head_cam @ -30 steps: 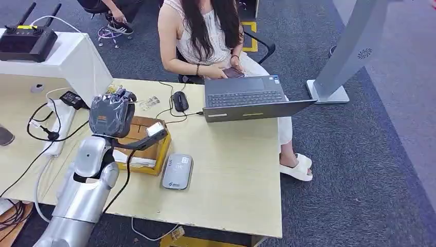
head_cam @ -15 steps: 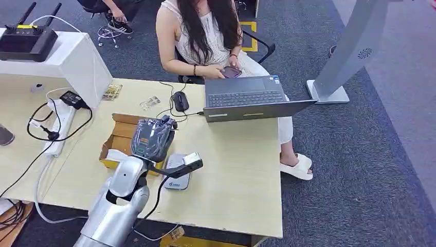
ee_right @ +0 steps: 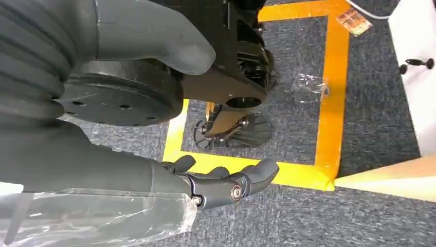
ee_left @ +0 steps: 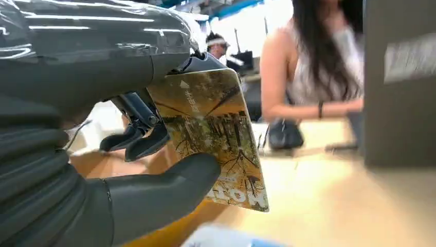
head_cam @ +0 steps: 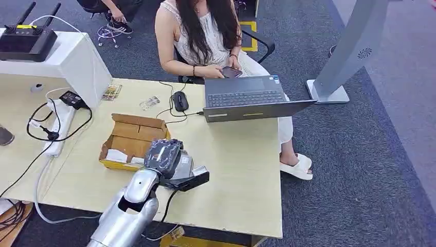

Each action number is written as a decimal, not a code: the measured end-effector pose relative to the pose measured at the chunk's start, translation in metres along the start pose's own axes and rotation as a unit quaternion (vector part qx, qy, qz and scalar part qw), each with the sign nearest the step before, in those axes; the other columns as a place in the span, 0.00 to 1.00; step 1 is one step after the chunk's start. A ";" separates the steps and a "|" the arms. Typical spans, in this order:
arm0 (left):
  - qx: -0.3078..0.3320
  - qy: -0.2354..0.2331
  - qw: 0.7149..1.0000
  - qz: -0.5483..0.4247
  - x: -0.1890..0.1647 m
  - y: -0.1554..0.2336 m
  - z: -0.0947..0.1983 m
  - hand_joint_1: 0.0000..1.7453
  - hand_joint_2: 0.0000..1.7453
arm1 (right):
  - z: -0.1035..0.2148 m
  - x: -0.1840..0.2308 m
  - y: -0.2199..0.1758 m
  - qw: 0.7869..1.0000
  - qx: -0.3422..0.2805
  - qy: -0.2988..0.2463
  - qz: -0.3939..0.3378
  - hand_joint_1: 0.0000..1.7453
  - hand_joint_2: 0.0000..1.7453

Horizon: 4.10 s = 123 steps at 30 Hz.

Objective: Pass the card to the sensor for recognition and then transmit it.

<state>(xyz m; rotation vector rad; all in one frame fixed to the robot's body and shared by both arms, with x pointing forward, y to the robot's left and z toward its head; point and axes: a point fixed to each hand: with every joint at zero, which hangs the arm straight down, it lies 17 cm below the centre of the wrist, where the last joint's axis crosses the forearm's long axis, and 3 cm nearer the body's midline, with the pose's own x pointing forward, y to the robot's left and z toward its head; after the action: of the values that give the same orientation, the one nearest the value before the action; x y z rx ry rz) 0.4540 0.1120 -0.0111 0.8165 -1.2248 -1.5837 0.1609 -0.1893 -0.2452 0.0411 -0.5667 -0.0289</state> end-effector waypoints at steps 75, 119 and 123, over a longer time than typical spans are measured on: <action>0.200 0.172 0.958 -0.111 -0.193 0.237 -0.036 0.00 1.00 | 0.000 0.004 0.010 1.000 0.011 -0.005 0.005 0.00 1.00; 0.036 0.048 0.997 0.043 -0.091 0.011 0.062 0.00 1.00 | 0.006 -0.013 -0.019 0.998 -0.037 -0.005 -0.047 0.00 1.00; 0.023 0.056 0.997 0.040 -0.099 0.000 0.064 0.00 1.00 | 0.006 -0.013 -0.020 0.998 -0.038 -0.004 -0.048 0.00 1.00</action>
<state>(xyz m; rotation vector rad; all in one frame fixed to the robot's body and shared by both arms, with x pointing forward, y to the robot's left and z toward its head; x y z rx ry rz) 0.4294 0.2266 0.0028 0.8632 -1.2020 -1.4318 0.1463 -0.2090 -0.2486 -0.0065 -0.5715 -0.1445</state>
